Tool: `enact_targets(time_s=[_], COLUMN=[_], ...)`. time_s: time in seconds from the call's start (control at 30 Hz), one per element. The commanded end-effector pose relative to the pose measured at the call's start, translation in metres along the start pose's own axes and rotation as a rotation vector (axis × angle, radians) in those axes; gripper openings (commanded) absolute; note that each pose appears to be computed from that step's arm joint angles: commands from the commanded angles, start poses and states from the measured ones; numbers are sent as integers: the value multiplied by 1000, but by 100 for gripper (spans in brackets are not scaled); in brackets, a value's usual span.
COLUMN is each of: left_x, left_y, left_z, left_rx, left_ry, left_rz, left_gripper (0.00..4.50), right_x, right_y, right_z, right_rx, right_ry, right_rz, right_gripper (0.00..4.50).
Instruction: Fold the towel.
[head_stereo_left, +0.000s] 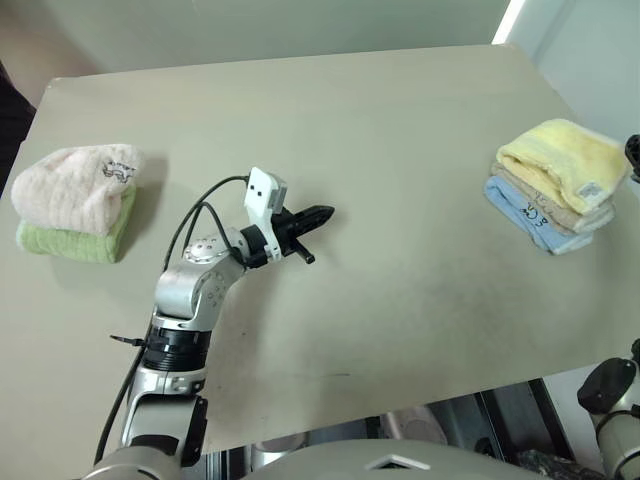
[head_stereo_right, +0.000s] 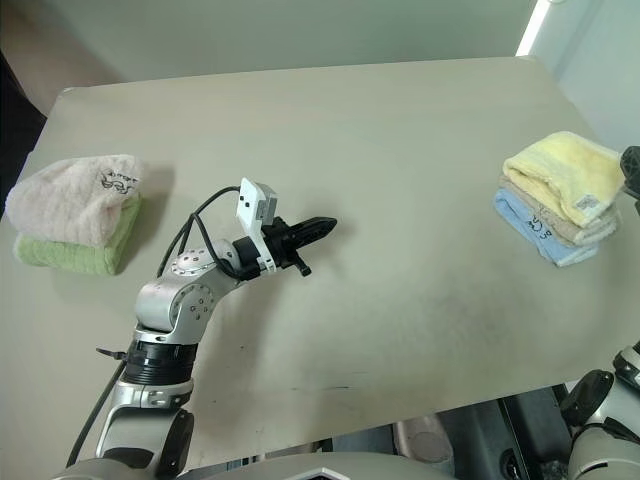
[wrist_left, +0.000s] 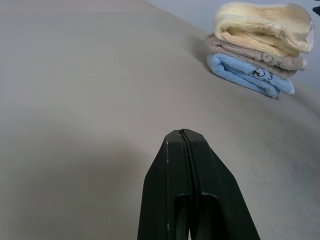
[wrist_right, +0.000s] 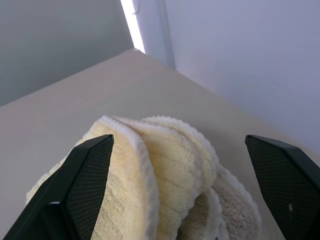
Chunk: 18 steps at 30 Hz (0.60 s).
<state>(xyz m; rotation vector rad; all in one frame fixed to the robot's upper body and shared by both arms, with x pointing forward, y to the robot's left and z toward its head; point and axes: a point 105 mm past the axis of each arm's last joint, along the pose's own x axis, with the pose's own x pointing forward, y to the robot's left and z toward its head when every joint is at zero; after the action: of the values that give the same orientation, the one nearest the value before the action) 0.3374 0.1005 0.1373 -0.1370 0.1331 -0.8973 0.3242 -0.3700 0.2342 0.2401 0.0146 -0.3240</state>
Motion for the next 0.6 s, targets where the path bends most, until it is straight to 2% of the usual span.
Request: enact_targets(time_s=[0.03,0.1,0.17,0.6], left_x=[2,1,1,1], left_y=[-3,3,5,6], left_z=[11,10,10,10], left_rx=[36,55,65,69], left_ry=[-33,-27,-24,-26], left_rz=[-18,-2,4,1], left_gripper=[0,0,0,0], right_x=[-6,-13,-16,-16], right_y=[3,12,17,17], right_z=[18,30,34,34], right_rx=[-31,-193,-268,-282], right_ry=[-73,-144,-175,-188], right_rz=[11,29,45,50], right_gripper=[445,445,445,445])
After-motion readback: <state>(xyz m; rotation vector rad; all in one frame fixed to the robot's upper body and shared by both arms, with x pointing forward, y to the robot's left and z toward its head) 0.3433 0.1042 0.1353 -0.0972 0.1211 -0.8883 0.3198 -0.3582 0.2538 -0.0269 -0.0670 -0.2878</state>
